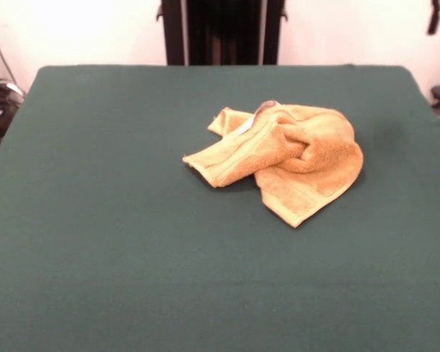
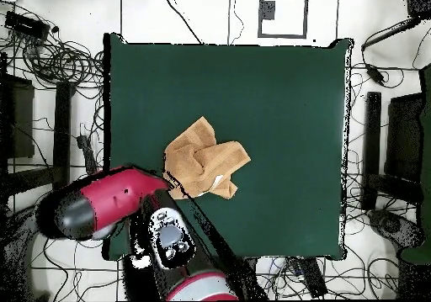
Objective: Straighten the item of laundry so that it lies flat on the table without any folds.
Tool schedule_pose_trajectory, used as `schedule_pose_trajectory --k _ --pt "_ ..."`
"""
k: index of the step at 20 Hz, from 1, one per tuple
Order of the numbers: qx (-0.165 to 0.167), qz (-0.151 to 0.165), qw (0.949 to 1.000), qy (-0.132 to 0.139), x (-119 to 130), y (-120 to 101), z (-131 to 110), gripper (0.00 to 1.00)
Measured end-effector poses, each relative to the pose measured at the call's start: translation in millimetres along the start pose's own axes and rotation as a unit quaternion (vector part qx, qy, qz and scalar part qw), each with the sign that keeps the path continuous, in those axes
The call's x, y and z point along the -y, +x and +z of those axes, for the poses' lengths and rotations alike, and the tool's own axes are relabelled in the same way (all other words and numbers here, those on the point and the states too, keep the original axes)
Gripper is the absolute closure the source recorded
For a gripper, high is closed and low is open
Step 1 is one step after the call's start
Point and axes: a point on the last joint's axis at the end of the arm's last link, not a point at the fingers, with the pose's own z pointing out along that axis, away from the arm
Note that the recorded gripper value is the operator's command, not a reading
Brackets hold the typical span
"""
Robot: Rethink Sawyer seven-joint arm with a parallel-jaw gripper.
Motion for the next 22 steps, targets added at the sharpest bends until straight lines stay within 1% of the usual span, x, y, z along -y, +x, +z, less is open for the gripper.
schedule_pose_trajectory --k 2,3,4,7,8,9,10,11,12,14,16,19,20,21,22 --pt "0.0 0.007 1.0 0.001 -14 -1 -3 0.0" --pt "0.001 0.013 0.9999 0.007 -20 0 -6 0.0" --pt "0.002 0.016 0.9998 0.012 -20 1 -7 0.0" --pt "0.004 0.042 0.9985 0.034 -8 5 -12 0.0" --pt "0.005 0.063 0.9969 0.047 6 9 -13 0.0" --pt "0.006 0.078 0.9955 0.055 17 11 -14 0.0" --pt "0.008 0.1 0.9928 0.066 34 13 -16 0.0" --pt "0.013 0.131 0.9881 0.08 58 16 -18 0.0" --pt "0.017 0.145 0.9855 0.086 70 17 -19 0.0" --pt "0.029 0.178 0.9781 0.103 100 19 -20 0.0" --pt "0.04 0.201 0.972 0.114 122 21 -19 0.0" --pt "0.056 0.222 0.9652 0.126 142 22 -18 0.0" --pt "0.066 0.231 0.9617 0.132 150 23 -16 0.0" --pt "0.081 0.242 0.9563 0.142 160 25 -11 0.0" --pt "0.09 0.246 0.9536 0.148 163 25 -7 0.0"
